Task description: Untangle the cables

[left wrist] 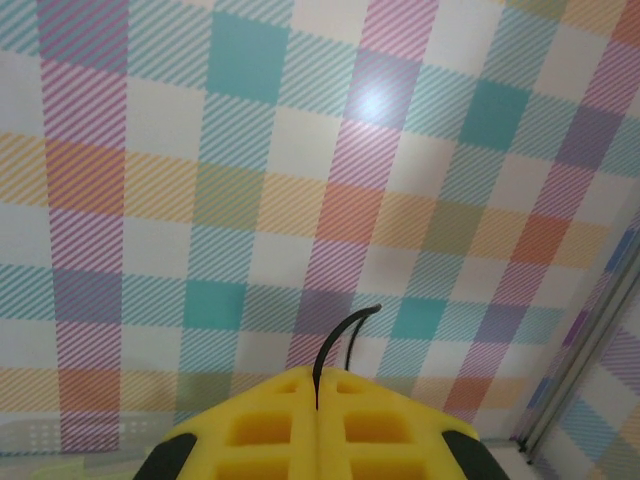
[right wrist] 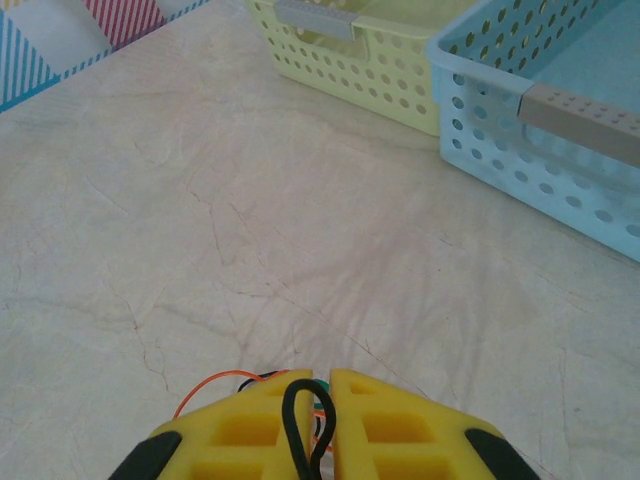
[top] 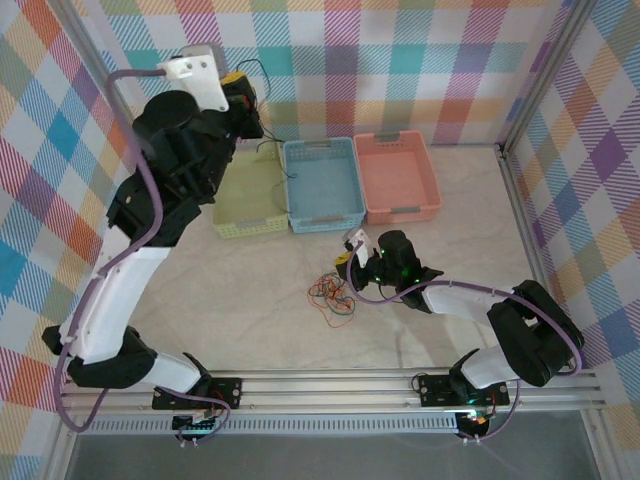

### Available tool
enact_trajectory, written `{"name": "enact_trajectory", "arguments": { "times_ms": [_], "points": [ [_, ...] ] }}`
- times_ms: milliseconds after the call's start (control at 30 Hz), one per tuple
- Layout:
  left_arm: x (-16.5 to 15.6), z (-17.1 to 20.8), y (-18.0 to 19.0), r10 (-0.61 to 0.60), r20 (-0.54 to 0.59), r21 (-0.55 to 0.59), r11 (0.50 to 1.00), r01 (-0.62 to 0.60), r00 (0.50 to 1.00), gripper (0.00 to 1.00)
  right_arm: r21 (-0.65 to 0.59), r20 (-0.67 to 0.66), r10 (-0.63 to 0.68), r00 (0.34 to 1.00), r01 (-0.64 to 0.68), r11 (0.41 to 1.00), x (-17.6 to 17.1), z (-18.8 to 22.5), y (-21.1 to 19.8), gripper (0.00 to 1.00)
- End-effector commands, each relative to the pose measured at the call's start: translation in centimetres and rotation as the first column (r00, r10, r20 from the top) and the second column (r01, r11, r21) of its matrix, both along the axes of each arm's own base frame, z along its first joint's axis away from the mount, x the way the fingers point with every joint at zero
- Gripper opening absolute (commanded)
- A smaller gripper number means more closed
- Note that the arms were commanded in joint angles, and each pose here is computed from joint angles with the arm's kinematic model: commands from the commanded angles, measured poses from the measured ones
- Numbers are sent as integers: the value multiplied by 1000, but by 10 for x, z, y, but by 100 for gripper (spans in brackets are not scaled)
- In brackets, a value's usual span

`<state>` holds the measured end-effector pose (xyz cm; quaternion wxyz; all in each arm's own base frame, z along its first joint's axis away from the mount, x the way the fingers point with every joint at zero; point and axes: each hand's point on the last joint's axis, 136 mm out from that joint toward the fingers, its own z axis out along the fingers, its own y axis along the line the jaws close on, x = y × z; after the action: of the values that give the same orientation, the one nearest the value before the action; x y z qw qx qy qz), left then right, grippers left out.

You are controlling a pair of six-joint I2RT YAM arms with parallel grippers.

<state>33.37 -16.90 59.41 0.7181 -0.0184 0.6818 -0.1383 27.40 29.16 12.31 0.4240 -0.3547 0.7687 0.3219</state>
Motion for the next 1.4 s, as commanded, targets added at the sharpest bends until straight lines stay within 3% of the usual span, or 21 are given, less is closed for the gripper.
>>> {"name": "enact_trajectory", "arguments": {
  "times_ms": [0, 500, 867, 1133, 1367],
  "points": [
    [14, 4, -5, -13, 3, 36, 999, 13, 1000, 0, 4, 31, -13, 999, 13, 1000, 5, 9, 2, 14],
    [131, -79, -42, -133, -227, 6, 990, 138, 965, 0, 0, 24, 3, 1000, -3, 1000, 5, 7, 4, 14],
    [202, -138, -54, -183, -313, -82, 983, 165, 932, 0, 0, 23, 4, 1000, -4, 1000, 5, 7, 4, 14],
    [240, -249, -63, -133, -525, -77, 991, 109, 841, 0, 1, 22, 9, 1000, -9, 1000, 4, 7, 5, 14],
    [248, -328, -65, -92, -657, -30, 995, 95, 748, 0, 4, 21, 10, 1000, -10, 1000, 4, 7, 5, 14]
  ]
}}
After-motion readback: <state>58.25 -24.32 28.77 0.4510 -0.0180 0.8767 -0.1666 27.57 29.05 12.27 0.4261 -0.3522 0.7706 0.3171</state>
